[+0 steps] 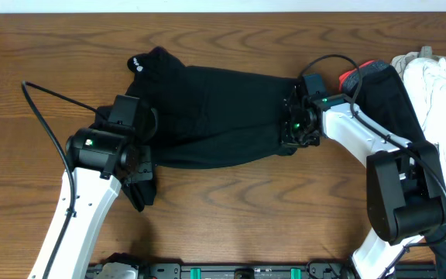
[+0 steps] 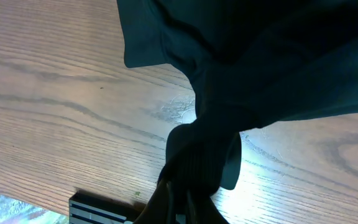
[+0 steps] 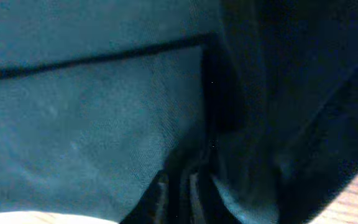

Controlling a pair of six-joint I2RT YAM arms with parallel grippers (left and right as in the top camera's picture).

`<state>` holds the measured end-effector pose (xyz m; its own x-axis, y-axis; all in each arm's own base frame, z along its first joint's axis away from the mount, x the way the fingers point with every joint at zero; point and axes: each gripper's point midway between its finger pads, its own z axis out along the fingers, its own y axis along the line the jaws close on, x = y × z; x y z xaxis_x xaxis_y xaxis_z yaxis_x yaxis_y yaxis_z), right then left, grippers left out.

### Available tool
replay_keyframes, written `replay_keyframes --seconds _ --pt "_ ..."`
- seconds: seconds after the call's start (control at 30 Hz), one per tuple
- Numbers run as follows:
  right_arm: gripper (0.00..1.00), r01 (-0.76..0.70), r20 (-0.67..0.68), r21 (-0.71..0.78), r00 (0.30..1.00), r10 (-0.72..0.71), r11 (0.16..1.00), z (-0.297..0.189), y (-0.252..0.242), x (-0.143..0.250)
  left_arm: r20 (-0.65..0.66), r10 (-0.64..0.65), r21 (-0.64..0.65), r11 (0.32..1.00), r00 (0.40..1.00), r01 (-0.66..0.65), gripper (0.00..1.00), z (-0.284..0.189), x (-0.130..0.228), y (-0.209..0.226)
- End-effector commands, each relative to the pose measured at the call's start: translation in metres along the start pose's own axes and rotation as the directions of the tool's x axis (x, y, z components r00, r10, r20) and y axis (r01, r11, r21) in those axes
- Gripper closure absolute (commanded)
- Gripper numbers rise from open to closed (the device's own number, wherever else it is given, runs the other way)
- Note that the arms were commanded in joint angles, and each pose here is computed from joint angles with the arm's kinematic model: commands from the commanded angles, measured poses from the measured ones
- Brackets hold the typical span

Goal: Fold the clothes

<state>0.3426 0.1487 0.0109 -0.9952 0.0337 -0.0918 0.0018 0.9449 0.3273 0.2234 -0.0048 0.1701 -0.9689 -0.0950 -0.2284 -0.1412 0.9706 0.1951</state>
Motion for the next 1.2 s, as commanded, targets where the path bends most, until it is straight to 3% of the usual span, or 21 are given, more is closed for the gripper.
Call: replay_keyframes --seconds 0.0,0.43,0.6,0.83,1.07,1.17 --pt "0.96 0.018 0.018 -0.067 1.0 -0.017 0.998 -0.012 0.015 -0.004 0.029 0.0 0.0 1.0 1.0 0.0 0.94 -0.007 -0.006 0.003" --pt "0.99 0.036 0.146 -0.294 0.989 0.007 0.955 -0.122 0.048 0.004 0.029 0.0 0.0 1.0 1.0 0.0 0.94 -0.007 -0.006 0.003" --pt "0.99 -0.133 0.011 -0.285 0.99 0.142 0.949 -0.122 0.044 0.03 0.028 0.004 -0.001 1.0 1.0 -0.004 0.94 -0.007 -0.005 0.003" --pt "0.99 -0.186 -0.119 -0.146 0.978 0.17 0.972 -0.116 0.027 0.069 0.016 0.011 -0.004 1.0 1.0 -0.011 0.94 -0.007 -0.002 0.004" --pt "0.9 -0.121 0.075 -0.16 0.988 0.134 0.98 -0.109 0.026 0.018 0.045 0.018 0.004 1.0 0.999 -0.018 0.94 -0.008 -0.01 0.002" --pt "0.9 -0.148 0.099 -0.179 0.981 0.167 0.973 -0.095 0.027 -0.001 0.046 0.017 0.005 1.0 0.999 -0.018 0.94 -0.008 -0.01 0.002"
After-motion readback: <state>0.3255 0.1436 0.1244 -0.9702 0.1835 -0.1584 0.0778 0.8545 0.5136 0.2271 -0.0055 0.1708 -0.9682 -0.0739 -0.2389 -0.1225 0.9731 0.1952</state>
